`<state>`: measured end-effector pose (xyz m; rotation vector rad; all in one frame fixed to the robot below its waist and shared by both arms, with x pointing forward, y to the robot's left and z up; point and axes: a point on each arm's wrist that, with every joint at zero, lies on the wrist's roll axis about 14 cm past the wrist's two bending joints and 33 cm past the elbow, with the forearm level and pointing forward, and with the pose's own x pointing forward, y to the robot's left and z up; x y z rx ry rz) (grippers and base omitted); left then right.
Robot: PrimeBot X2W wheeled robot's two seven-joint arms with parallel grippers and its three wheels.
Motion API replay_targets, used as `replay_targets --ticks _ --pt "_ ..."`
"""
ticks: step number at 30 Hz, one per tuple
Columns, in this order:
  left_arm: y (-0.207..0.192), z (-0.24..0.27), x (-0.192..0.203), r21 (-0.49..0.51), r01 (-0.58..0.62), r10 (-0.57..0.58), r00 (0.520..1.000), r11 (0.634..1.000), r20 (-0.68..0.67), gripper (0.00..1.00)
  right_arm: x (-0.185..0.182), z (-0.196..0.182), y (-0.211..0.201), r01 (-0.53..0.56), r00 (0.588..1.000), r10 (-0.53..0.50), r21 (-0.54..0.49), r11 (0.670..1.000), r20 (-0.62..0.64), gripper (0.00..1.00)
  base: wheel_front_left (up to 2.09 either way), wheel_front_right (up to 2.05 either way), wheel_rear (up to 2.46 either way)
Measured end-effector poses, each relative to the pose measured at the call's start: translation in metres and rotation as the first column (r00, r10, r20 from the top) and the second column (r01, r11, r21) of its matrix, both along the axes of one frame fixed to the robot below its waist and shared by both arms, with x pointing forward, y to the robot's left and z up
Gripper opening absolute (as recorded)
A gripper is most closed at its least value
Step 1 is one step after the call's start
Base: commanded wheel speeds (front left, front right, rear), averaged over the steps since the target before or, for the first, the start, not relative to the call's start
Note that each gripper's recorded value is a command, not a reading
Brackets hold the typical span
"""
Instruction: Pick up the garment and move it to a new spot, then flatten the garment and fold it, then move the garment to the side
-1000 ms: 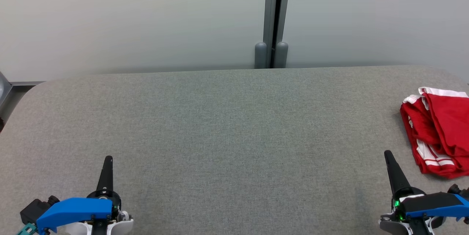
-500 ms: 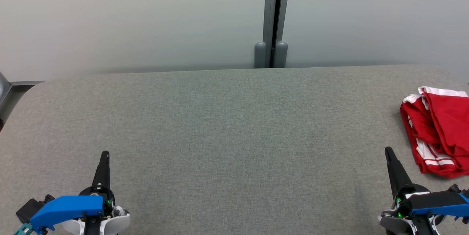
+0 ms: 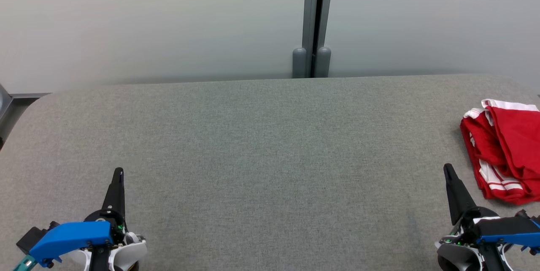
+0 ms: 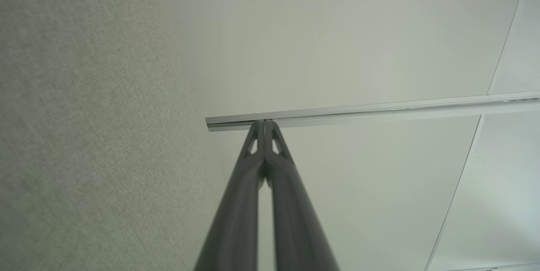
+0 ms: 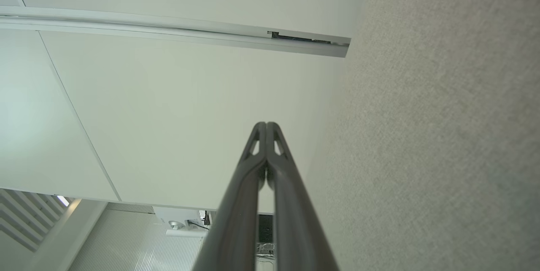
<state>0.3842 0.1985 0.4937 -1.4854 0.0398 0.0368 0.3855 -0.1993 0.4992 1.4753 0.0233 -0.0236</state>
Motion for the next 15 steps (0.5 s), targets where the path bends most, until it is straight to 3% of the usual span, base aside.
replay_targets --ticks 15 --pt "0.002 0.0099 0.0034 -0.087 -0.002 0.005 0.999 0.996 0.035 0.0 0.0015 0.0039 -0.0003 0.0 1.0 -0.001 0.099 0.995 0.018 0.0 0.0 0.0 0.0"
